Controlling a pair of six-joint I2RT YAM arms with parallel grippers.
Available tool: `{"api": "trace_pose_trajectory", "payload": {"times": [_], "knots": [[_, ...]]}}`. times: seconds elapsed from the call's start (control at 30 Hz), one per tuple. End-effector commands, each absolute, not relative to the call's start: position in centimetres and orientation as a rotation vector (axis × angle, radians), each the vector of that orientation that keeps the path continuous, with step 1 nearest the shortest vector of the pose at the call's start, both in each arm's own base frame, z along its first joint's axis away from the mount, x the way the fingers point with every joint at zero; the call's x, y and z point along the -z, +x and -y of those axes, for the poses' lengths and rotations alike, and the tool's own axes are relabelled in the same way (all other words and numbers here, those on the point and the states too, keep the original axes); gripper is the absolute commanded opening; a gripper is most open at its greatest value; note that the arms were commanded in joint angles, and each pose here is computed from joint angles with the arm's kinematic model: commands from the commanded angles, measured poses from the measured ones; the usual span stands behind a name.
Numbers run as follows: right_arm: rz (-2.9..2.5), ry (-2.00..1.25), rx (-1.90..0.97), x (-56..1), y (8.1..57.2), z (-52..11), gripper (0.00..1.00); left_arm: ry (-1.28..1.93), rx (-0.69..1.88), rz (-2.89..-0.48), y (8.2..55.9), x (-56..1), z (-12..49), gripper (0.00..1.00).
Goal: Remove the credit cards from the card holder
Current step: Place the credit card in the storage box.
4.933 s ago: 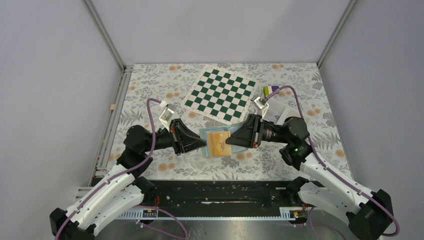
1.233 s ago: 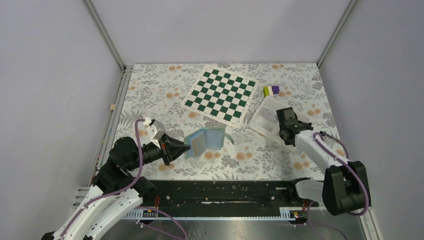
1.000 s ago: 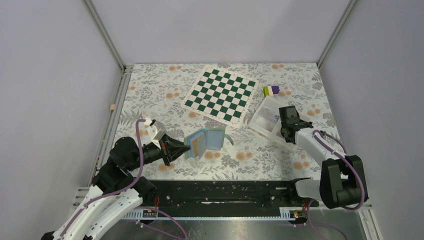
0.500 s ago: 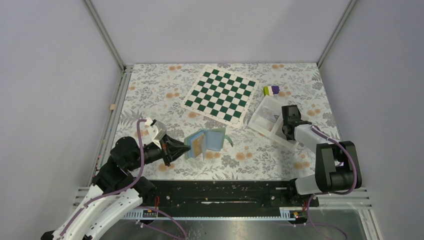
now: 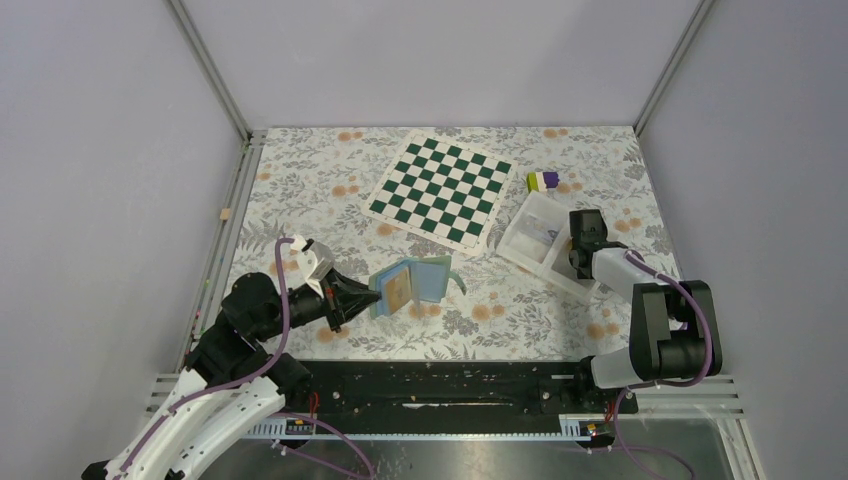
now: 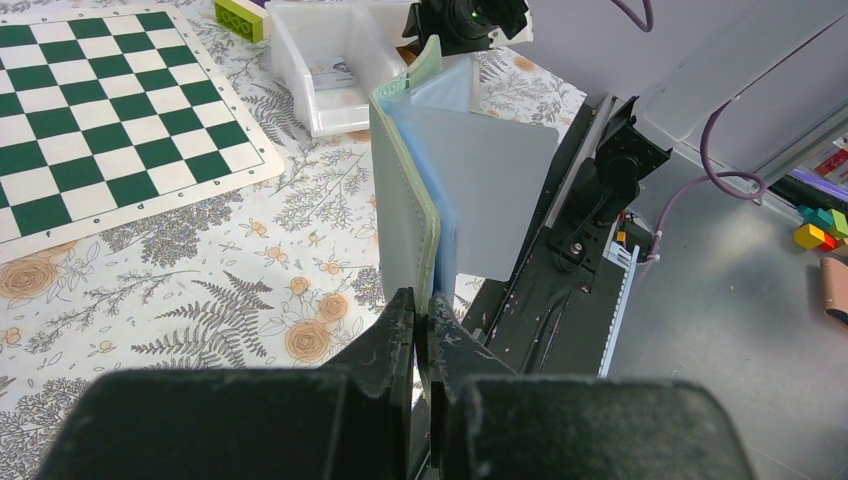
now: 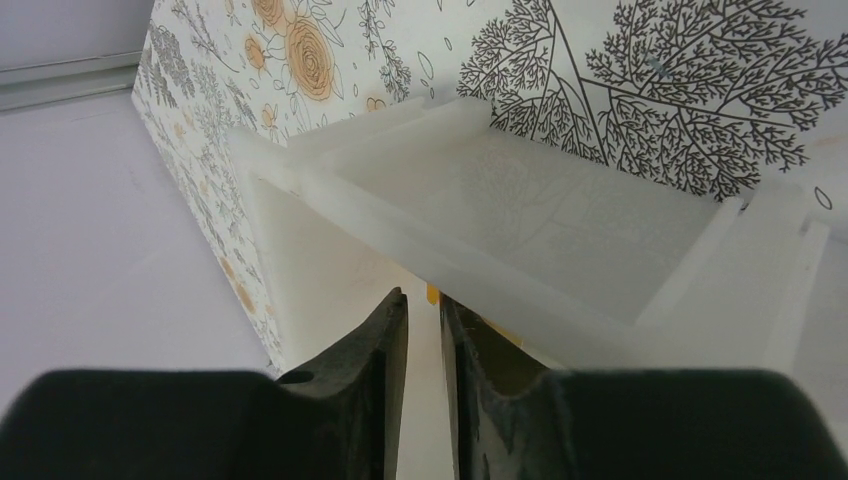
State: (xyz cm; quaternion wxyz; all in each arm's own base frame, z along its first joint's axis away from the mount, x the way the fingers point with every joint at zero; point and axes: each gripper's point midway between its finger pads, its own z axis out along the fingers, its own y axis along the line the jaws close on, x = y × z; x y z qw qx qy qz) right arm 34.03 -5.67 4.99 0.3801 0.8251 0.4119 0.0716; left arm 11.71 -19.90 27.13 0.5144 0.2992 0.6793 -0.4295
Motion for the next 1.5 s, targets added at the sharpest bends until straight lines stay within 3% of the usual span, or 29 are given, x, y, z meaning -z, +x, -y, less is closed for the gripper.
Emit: {"api": "trace_pose_trajectory", "payload": {"times": [0.0,0.13,0.8,1.1,1.27,1.33,1.47], "knots": [[-0.82,2.22,-0.284,-6.4,34.5,6.4,0.29,0.713,1.023,-1.543,11.9,-29.4,19.9,0.0],[-0.828,2.216,-0.292,-6.9,34.7,6.4,0.38,0.711,1.022,-1.54,11.8,-29.4,19.8,0.0],[-0.907,2.057,-0.362,-13.0,35.3,6.5,0.43,0.698,0.999,-1.541,12.0,-29.4,19.5,0.0],[-1.366,1.323,-0.635,-23.7,37.6,0.6,0.44,0.689,1.019,-1.545,11.8,-29.4,19.6,0.0],[-1.625,1.165,-0.642,-22.1,34.5,-2.2,0.38,0.689,1.027,-1.543,11.8,-29.5,19.7,0.0],[-1.763,0.858,-0.695,-22.7,33.7,-5.0,0.38,0.685,1.022,-1.538,11.9,-29.7,19.6,0.0],[-1.828,0.243,-0.949,-28.0,29.9,-11.5,0.47,0.659,1.089,-1.531,11.3,-30.2,19.9,0.0]]}}
